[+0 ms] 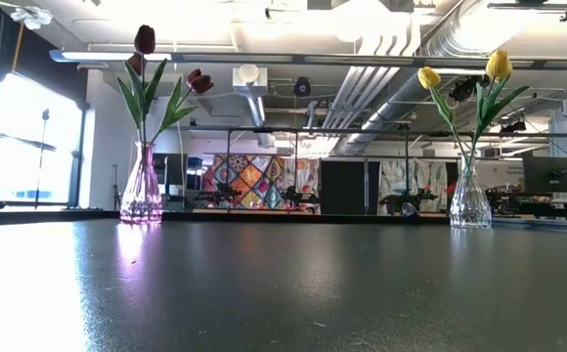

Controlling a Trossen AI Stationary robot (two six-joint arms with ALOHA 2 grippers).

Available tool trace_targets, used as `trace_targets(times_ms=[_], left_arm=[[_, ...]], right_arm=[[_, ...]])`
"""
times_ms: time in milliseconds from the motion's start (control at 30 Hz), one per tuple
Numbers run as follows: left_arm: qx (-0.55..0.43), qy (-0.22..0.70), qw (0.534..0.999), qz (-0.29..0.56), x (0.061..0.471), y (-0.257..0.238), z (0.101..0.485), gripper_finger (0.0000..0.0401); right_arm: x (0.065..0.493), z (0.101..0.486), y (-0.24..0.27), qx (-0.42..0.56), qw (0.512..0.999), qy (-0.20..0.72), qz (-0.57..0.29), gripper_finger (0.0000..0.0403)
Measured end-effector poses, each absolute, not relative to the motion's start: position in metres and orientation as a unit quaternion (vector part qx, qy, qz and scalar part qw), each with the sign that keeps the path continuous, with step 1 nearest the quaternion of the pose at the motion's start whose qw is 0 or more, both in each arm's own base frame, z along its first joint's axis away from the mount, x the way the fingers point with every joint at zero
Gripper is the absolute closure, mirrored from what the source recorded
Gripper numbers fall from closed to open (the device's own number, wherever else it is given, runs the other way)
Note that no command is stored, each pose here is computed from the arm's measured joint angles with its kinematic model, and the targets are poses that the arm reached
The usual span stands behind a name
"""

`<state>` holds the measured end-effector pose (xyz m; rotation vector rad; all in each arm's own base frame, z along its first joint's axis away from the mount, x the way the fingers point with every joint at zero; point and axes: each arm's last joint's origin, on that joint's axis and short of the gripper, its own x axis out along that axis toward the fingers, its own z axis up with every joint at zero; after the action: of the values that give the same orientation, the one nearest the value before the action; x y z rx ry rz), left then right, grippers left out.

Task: Sort flowers into vase by color
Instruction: Put the white flowers into the bottom transparent flower vase

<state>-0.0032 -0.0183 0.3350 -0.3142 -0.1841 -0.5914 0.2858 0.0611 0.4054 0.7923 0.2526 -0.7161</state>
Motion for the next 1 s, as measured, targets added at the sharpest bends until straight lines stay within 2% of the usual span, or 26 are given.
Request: trace_targets(times_ms=[267,500,833,1000], left_arm=[[-0.109,-0.082,0.929,-0.344,-0.004,-0.021,0.333,0.0401],[-0.090,-0.073,0.924,-0.365,0.022,-0.019,0.307,0.0401],[-0.147,-0.136,0.878,-0.434,0.051,-0.019,0.272,0.0401],[-0.151,-0.146,0.874,-0.438,0.056,-0.020,0.263,0.0401]], right_arm=[[0.287,0.405,0.055,0.381,0.849,0.118,-0.347,0.0269],[0.287,0.404,0.055,0.378,0.849,0.123,-0.349,0.0269],[0.284,0.401,0.054,0.380,0.842,0.135,-0.359,0.0269],[0.283,0.399,0.051,0.380,0.836,0.142,-0.370,0.0269]])
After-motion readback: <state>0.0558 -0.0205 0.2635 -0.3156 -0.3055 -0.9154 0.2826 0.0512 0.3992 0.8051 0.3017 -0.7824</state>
